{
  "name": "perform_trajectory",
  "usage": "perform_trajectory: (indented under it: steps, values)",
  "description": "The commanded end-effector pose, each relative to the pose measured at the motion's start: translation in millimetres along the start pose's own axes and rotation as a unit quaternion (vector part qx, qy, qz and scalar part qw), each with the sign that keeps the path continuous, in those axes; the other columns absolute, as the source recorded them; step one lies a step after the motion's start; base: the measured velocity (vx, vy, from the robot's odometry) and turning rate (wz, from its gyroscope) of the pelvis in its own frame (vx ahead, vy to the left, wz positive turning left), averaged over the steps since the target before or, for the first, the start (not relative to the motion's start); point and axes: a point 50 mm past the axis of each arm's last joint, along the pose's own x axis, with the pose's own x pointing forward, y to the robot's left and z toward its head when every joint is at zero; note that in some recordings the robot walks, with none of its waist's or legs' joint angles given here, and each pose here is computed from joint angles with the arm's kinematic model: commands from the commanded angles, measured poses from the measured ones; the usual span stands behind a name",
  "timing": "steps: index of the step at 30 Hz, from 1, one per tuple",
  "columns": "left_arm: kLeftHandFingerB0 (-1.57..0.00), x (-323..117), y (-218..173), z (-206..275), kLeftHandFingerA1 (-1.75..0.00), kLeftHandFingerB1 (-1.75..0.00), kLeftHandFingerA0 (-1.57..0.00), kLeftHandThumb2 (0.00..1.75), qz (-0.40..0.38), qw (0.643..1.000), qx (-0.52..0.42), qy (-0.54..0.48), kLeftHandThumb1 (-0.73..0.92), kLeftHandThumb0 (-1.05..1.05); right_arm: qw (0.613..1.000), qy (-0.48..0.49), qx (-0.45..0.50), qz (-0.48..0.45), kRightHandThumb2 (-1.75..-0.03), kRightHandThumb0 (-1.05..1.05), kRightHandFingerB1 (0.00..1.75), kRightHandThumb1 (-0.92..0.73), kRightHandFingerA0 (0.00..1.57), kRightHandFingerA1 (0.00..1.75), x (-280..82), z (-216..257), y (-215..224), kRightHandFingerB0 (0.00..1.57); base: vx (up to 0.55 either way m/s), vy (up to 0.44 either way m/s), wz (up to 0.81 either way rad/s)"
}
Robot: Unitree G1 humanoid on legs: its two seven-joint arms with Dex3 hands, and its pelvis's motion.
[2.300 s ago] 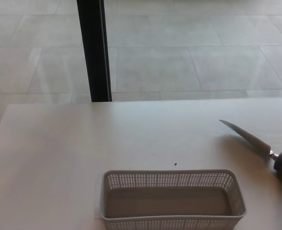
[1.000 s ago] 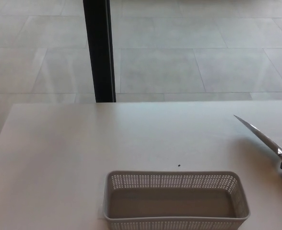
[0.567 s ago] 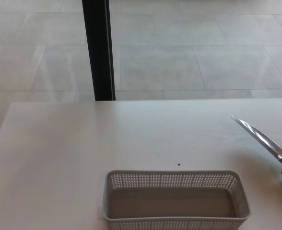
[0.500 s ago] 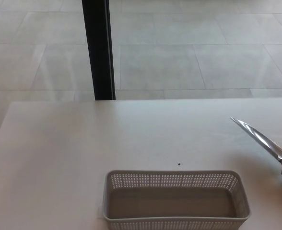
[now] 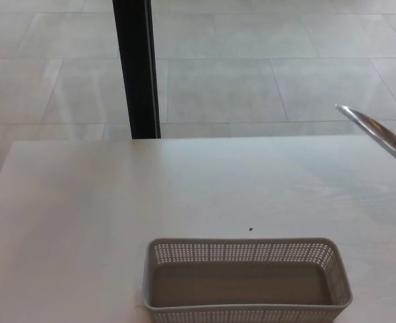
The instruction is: A garden tool is kept on the righthand side and a container is kept on the lefthand side on a desk infront of the robot. the robot uses its right hand to pick up the garden tool and makes a scooping motion inside the container
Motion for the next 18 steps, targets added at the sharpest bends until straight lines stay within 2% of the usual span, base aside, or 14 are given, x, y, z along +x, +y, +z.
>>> perform_trajectory:
  steps: [1,3,4,7,10,11,13,15,16,18]
  values:
    - [-0.62,-1.1,9.7,3.2,-0.7,-0.48,-0.69,0.59,0.013,1.0,0.005,-0.005,0.64,-0.51,0.995,-0.062,0.016,-0.077,-1.0,-0.18,1.51,-0.58,0.9,1.75,16.2,6.5,-36.8,0.74,0.0,0.0,0.0]
    - [-0.62,-0.8,9.7,4.8,-0.67,-0.5,-0.66,0.59,0.013,1.0,0.009,-0.005,0.64,-0.51,0.993,-0.077,0.015,-0.084,-1.0,-0.2,1.54,-0.6,0.91,1.75,17.7,7.2,-42.9,0.72,0.0,0.0,0.0]
    - [-0.64,-0.7,10.4,6.5,-0.68,-0.51,-0.66,0.59,0.013,1.0,0.012,-0.006,0.63,-0.51,0.992,-0.094,0.011,-0.085,-1.07,-0.22,1.53,-0.55,0.93,1.75,18.7,8.9,-48.1,0.73,0.0,0.0,0.0]
    - [-0.6,-1.0,11.6,7.6,-0.7,-0.5,-0.65,0.59,0.014,1.0,0.01,-0.012,0.64,-0.51,0.988,-0.136,-0.013,-0.069,-1.11,-0.22,1.54,-0.55,0.93,1.75,16.9,13.5,-53.4,0.71,0.0,0.0,0.0]
    - [-0.62,-0.9,12.6,7.8,-0.7,-0.48,-0.67,0.59,0.017,1.0,0.01,-0.008,0.64,-0.51,0.98,-0.19,-0.023,-0.047,-1.06,-0.21,1.55,-0.51,0.9,1.75,9.7,20.7,-54.4,0.68,0.0,0.0,0.0]
    - [-0.62,-0.4,11.9,7.7,-0.69,-0.48,-0.68,0.59,0.019,1.0,0.005,-0.005,0.63,-0.5,0.974,-0.22,-0.048,-0.031,-1.02,-0.16,1.63,-0.47,0.83,1.75,5.6,24.0,-54.4,0.6,0.0,0.0,0.0]
    - [-0.62,-0.3,12.3,8.1,-0.67,-0.49,-0.66,0.59,0.018,1.0,0.003,-0.004,0.63,-0.51,0.967,-0.246,-0.066,-0.017,-1.03,-0.12,1.65,-0.43,0.83,1.75,2.7,27.6,-53.4,0.58,0.0,0.0,0.0]
    - [-0.62,-0.3,13.0,9.2,-0.68,-0.49,-0.67,0.59,0.019,1.0,0.001,-0.005,0.63,-0.51,0.957,-0.277,-0.089,-0.002,-0.98,-0.12,1.66,-0.45,0.85,1.75,-0.4,31.3,-53.0,0.57,0.0,0.0,0.0]
    - [-0.63,-0.1,12.8,9.7,-0.73,-0.5,-0.68,0.59,0.02,1.0,-0.001,-0.005,0.63,-0.5,0.952,-0.288,-0.1,0.001,-0.84,-0.2,1.69,-0.53,0.83,1.75,-1.5,33.2,-53.4,0.58,0.0,0.0,0.0]
    - [-0.65,0.1,12.4,10.1,-0.71,-0.49,-0.69,0.58,0.022,1.0,-0.011,-0.005,0.61,-0.49,0.942,-0.316,-0.115,0.012,-0.83,-0.22,1.68,-0.53,0.83,1.75,-4.4,38.0,-54.2,0.58,0.0,0.0,0.0]
